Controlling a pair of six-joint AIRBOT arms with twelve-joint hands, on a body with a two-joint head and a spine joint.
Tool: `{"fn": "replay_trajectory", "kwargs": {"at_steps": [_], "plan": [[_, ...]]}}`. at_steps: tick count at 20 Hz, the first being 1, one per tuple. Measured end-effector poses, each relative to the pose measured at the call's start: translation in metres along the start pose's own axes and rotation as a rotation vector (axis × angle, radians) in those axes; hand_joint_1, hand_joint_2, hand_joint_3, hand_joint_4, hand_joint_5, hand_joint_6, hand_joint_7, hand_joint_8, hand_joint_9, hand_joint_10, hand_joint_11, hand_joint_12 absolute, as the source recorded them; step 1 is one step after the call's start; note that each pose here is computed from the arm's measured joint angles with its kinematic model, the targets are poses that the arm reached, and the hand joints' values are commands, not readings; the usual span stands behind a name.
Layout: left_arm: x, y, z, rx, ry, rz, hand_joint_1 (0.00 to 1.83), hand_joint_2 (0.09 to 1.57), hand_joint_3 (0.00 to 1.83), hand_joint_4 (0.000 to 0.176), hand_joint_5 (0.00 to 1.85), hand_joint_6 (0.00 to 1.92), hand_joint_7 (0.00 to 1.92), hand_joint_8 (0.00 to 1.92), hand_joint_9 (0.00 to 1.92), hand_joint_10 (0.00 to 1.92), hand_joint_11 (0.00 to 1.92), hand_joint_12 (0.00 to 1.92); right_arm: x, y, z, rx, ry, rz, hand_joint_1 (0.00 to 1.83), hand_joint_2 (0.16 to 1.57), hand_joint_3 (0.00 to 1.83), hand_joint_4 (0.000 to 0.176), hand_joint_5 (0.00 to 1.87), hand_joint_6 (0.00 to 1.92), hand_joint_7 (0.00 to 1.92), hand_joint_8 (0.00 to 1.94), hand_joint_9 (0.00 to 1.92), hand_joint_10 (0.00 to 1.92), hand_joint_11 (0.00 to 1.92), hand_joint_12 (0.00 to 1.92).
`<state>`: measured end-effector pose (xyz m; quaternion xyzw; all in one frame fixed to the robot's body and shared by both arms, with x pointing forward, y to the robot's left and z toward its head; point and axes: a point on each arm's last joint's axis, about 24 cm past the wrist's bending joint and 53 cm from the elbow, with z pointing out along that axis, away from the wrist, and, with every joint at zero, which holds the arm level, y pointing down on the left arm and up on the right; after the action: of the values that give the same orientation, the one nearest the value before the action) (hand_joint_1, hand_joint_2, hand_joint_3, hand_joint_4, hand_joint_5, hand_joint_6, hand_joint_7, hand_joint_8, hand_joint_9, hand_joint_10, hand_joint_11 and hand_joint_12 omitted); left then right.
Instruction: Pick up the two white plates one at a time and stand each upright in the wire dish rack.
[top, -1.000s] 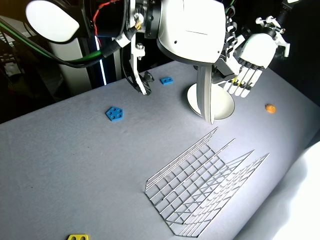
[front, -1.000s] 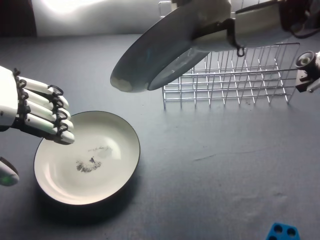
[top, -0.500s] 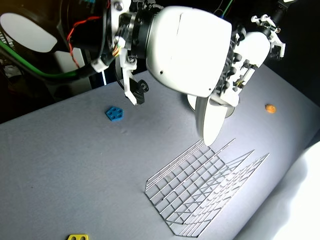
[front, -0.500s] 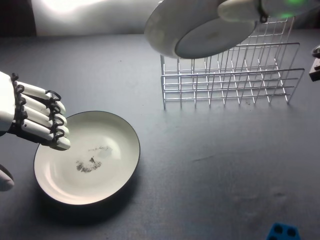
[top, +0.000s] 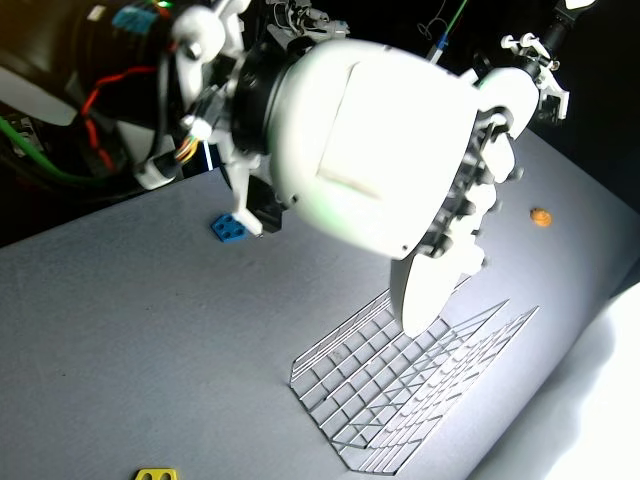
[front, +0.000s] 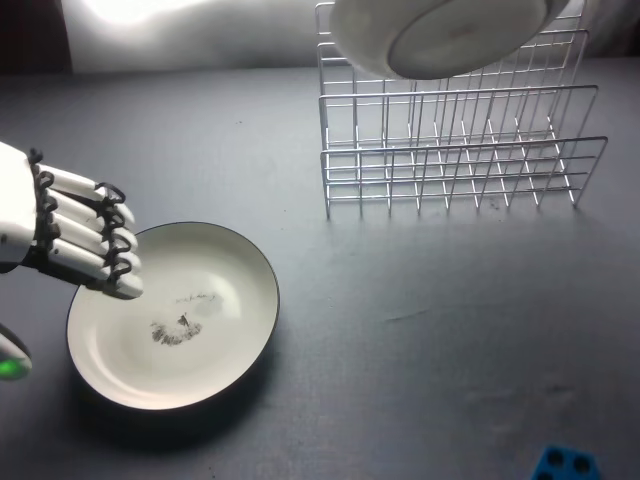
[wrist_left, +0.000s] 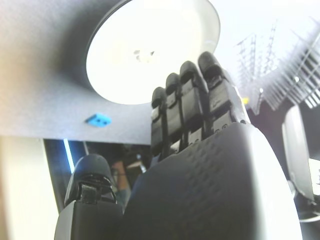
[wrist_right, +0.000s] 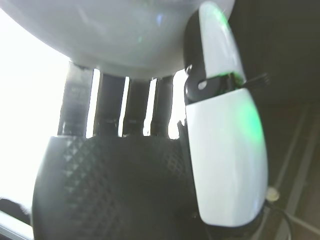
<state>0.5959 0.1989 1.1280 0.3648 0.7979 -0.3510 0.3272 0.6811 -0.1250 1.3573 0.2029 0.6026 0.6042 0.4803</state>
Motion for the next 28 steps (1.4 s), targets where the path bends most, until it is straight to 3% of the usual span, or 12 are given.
{"fn": "replay_trajectory", "kwargs": {"at_steps": [4, 8, 11, 15, 22, 26, 28], "plan": [[0.008, 0.013, -0.002, -0.028, 0.022, -0.001, 0.00, 1.21, 0.00, 0.000, 0.29, 0.00, 0.29, 0.00, 0.26, 0.00, 0.00, 0.54, -0.014, -0.011, 0.000, 0.034, -0.021, 0.039, 1.19, 1.16, 0.00, 0.019, 0.87, 1.19, 0.95, 1.03, 1.07, 0.38, 0.69, 1.25], [0.007, 0.011, 0.002, -0.022, 0.021, -0.003, 0.00, 1.22, 0.00, 0.000, 0.25, 0.00, 0.25, 0.00, 0.22, 0.00, 0.00, 0.42, -0.029, -0.021, 0.000, 0.060, -0.044, 0.053, 1.20, 1.15, 0.00, 0.021, 0.88, 1.17, 0.96, 1.02, 1.06, 0.38, 0.68, 1.28], [0.006, 0.012, 0.003, -0.025, 0.019, -0.002, 0.00, 1.21, 0.00, 0.000, 0.28, 0.01, 0.28, 0.01, 0.24, 0.01, 0.00, 0.49, -0.036, -0.029, 0.000, 0.087, -0.045, 0.056, 1.19, 1.16, 0.00, 0.020, 0.86, 1.19, 0.95, 1.03, 1.07, 0.38, 0.67, 1.28], [0.006, 0.013, 0.003, -0.027, 0.019, 0.002, 0.00, 1.21, 0.00, 0.000, 0.28, 0.00, 0.28, 0.00, 0.24, 0.00, 0.00, 0.46, -0.035, -0.043, 0.006, 0.133, -0.019, 0.058, 1.20, 1.15, 0.00, 0.021, 0.89, 1.16, 0.96, 1.00, 1.06, 0.37, 0.68, 1.28], [0.006, 0.021, 0.002, -0.046, 0.016, -0.003, 0.00, 1.22, 0.00, 0.000, 0.27, 0.00, 0.25, 0.00, 0.22, 0.00, 0.00, 0.42, -0.052, -0.059, 0.014, 0.178, -0.034, 0.058, 1.20, 1.14, 0.00, 0.023, 0.91, 1.14, 0.97, 0.99, 1.05, 0.38, 0.66, 1.28], [0.010, 0.021, 0.005, -0.041, 0.027, -0.003, 0.00, 1.21, 0.00, 0.000, 0.27, 0.00, 0.25, 0.00, 0.21, 0.00, 0.00, 0.48, -0.048, -0.059, 0.019, 0.175, -0.027, 0.059, 1.20, 1.15, 0.00, 0.022, 0.90, 1.16, 0.96, 1.00, 1.07, 0.37, 0.67, 1.29], [0.012, 0.023, 0.005, -0.046, 0.033, -0.005, 0.00, 1.21, 0.00, 0.000, 0.22, 0.00, 0.19, 0.00, 0.16, 0.00, 0.00, 0.39, -0.045, -0.057, 0.022, 0.168, -0.025, 0.062, 1.20, 1.14, 0.00, 0.022, 0.91, 1.14, 0.97, 0.99, 1.07, 0.37, 0.68, 1.29]]}}
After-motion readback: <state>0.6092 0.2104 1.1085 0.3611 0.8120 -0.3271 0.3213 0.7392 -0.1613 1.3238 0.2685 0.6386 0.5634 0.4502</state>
